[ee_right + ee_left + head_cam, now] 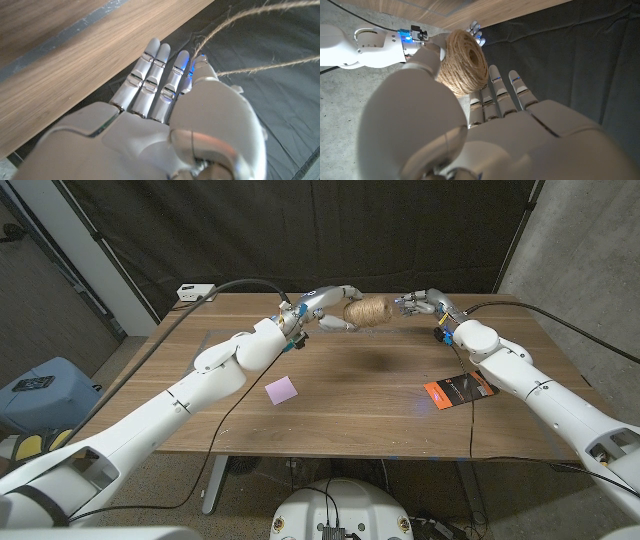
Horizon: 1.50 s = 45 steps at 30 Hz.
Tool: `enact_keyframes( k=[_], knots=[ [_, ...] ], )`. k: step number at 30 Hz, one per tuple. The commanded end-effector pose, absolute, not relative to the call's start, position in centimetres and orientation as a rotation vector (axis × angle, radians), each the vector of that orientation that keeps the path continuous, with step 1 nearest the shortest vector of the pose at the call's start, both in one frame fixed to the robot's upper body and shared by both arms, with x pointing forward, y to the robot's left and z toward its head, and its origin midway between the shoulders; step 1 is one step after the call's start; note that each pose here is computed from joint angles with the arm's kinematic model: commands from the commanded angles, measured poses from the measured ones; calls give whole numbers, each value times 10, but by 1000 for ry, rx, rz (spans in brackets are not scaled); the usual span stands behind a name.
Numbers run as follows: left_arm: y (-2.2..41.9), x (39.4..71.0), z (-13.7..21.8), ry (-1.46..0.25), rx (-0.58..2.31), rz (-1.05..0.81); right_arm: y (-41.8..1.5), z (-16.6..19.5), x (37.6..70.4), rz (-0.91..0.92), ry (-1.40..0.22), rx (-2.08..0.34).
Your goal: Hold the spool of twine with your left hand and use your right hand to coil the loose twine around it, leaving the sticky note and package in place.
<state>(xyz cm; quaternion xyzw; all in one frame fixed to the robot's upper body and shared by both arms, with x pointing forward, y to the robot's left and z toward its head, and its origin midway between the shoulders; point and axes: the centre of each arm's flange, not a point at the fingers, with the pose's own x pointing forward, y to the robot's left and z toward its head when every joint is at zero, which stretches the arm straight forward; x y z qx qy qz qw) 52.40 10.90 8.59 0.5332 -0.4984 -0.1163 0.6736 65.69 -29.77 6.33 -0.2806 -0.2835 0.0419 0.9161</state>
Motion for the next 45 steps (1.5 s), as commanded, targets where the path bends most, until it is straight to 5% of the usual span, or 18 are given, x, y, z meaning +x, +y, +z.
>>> enact_keyframes(
  k=[1,45],
  knots=[
    [111,522,95,-1142,1211,-227,-296,58,656,94,-569,-579],
    [119,525,116,-1182,1201,-175,-289,39,658,97,-533,-577]
  ],
)
